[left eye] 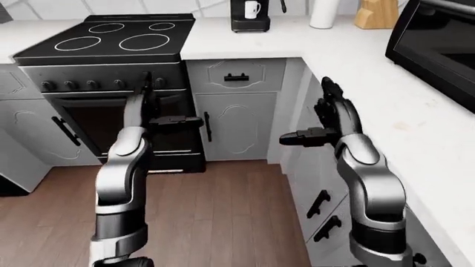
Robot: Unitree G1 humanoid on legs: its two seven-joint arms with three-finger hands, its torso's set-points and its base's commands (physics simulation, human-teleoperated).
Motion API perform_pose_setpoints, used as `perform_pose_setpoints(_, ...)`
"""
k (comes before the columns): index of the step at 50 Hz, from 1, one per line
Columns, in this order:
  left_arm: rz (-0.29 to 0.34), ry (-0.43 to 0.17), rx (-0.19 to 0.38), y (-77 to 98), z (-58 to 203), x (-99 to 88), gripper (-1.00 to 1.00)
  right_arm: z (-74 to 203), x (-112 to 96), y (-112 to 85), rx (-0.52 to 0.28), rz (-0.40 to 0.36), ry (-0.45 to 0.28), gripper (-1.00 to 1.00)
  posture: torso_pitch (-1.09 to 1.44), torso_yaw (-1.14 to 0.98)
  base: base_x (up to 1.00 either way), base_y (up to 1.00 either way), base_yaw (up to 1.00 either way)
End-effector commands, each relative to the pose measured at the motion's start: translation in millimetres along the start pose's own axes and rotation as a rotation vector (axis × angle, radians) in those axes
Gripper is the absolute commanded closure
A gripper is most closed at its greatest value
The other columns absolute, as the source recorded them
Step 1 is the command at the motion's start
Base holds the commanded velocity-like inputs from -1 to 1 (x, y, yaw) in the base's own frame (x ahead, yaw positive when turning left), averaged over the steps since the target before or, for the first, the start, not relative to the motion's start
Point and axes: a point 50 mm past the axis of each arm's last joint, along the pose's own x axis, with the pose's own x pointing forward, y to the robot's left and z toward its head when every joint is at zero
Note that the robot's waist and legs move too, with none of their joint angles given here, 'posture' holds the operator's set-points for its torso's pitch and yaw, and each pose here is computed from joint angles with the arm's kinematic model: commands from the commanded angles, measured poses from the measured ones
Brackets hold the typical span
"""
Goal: Press the button on the coffee machine to serve coffee.
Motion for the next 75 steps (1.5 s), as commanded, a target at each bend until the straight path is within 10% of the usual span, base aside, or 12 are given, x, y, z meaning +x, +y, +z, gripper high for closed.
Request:
perform_pose_setpoints(1, -0.005, -0.078, -0.012, -1.4, 24.2, 0.6, -1.0, 22.5, -0.8, -1.9, -0.003, -0.005, -0.066, -1.0, 0.0, 0.0, 0.0, 0.0, 0.0)
perform_pose_setpoints(34, -0.009, -0.145, -0.009, -0.1, 97.2, 20.3, -1.0, 111.6, 9.7, -11.4, -0.022, 0.027, -0.169, -1.0, 0.0, 0.0, 0.02, 0.0, 0.0)
perform_pose_setpoints(75, -0.005, -0.131, -0.016, 1.6, 99.6, 17.8, -1.0, 119.5, 11.8, -18.0, -0.031, 0.016, -0.172, -1.0, 0.0, 0.0, 0.35, 0.0, 0.0)
